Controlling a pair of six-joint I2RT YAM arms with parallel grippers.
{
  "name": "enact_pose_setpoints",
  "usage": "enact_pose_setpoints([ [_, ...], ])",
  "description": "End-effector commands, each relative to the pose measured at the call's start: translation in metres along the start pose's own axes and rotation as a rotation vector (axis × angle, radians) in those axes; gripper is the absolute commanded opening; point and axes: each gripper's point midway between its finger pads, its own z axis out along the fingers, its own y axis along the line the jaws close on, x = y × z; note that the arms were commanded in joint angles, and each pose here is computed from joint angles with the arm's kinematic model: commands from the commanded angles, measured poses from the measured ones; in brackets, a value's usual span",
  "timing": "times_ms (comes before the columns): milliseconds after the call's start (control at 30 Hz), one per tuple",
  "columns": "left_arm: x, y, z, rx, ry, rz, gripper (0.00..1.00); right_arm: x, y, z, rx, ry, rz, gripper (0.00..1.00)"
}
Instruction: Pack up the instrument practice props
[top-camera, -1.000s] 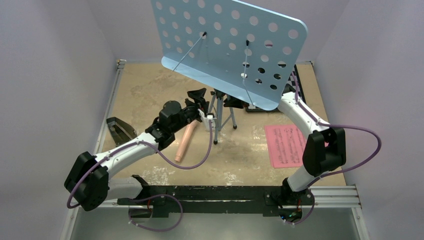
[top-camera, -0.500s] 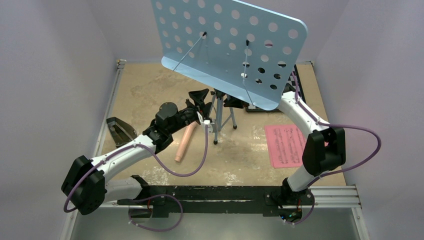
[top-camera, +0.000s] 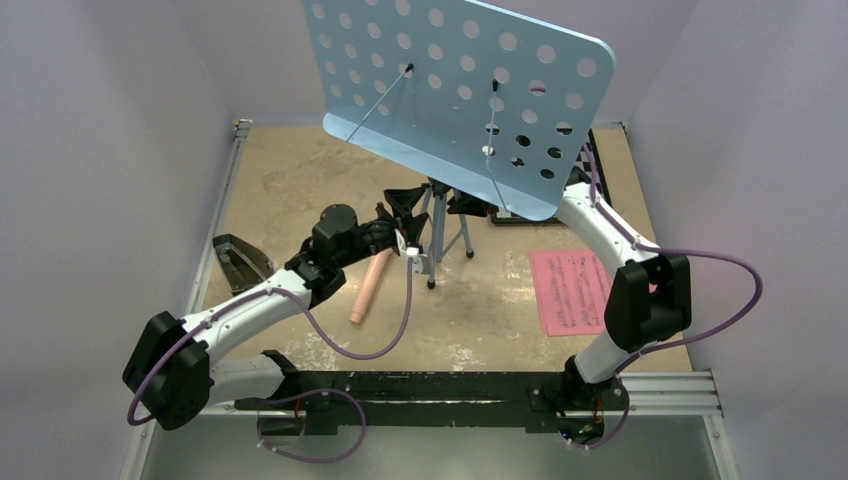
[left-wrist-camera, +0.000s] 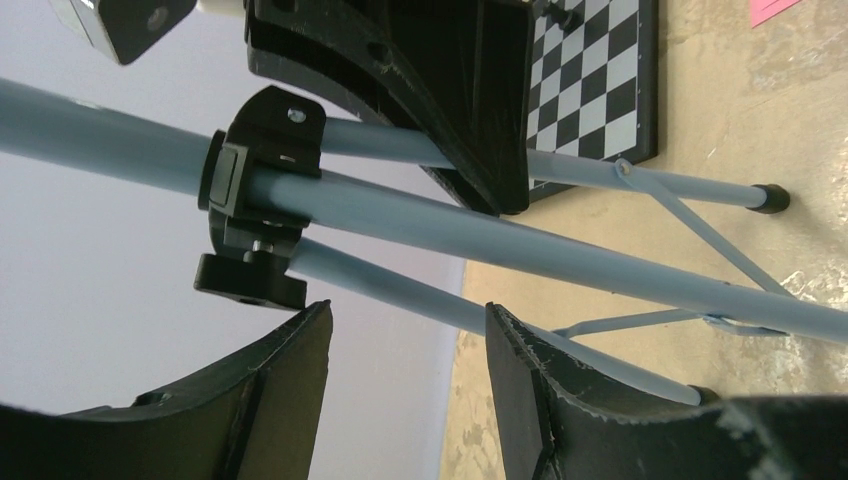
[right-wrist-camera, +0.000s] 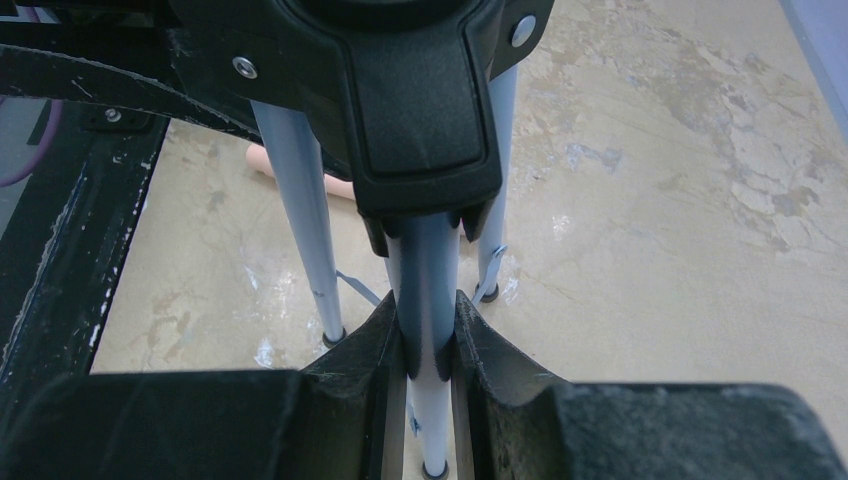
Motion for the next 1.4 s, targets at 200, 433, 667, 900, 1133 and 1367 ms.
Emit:
enact_pose_setpoints([
  [200,-0.029,0.045,-0.009,-0.133,-0.081,0.176,0.64,0.025,0.001,0.000,0.026,0.083,0.108,0.00],
  [433,-0.037,0.024,-0.026,-0.008,-0.091,0.133,0.63,0.027,0.003,0.002,0.020,0.084,0.106,0.00],
  [667,-0.047,0.021,-0.026,0.029,-0.138,0.130,0.63,0.029,0.003,0.003,0.017,0.085,0.105,0.00],
  [900,-0.053,0.018,-0.022,0.065,-0.174,0.132,0.62,0.029,0.004,0.003,0.015,0.086,0.103,0.00],
  [1133,-0.053,0.032,-0.018,-0.015,-0.180,0.186,0.67,0.029,0.005,0.003,0.014,0.086,0.103,0.00],
  [1367,-0.042,0.042,-0.009,-0.033,-0.140,0.183,0.68,0.029,0.004,0.003,0.014,0.088,0.106,0.00],
])
